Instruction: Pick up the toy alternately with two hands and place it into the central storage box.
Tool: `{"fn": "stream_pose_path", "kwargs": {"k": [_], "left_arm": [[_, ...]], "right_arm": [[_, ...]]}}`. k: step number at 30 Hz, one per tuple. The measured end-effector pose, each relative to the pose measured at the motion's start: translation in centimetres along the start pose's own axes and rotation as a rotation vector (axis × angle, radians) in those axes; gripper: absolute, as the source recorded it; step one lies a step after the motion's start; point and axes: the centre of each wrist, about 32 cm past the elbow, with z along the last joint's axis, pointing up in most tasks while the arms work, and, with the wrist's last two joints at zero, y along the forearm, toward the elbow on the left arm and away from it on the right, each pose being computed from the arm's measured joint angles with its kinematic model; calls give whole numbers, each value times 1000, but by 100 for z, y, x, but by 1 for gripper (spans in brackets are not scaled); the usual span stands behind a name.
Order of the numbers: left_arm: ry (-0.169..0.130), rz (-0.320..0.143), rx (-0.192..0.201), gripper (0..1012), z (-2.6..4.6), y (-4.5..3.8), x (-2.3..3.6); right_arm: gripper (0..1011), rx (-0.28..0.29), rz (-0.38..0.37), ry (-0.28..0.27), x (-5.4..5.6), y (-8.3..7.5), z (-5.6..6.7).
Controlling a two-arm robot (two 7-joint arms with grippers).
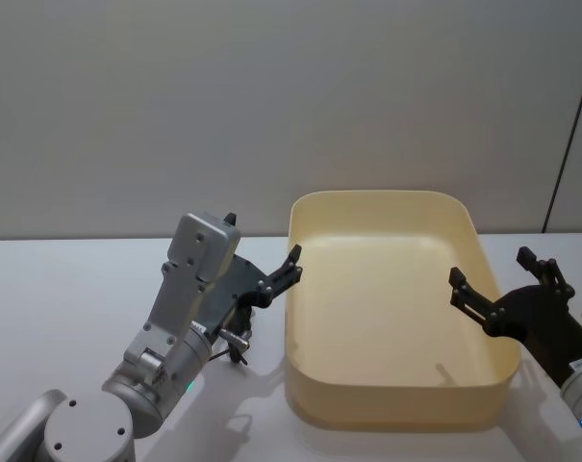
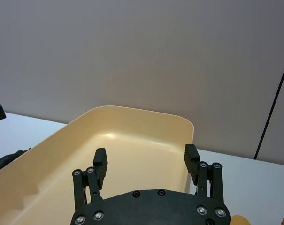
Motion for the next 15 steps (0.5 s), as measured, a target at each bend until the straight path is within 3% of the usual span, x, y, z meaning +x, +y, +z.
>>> {"fn": "stream_pose_path", "kwargs": {"k": [15], "left_arm": [[0,0,0,1001,0,0,0]], "right_arm": [[1001,0,0,0,0,0,0]]}}
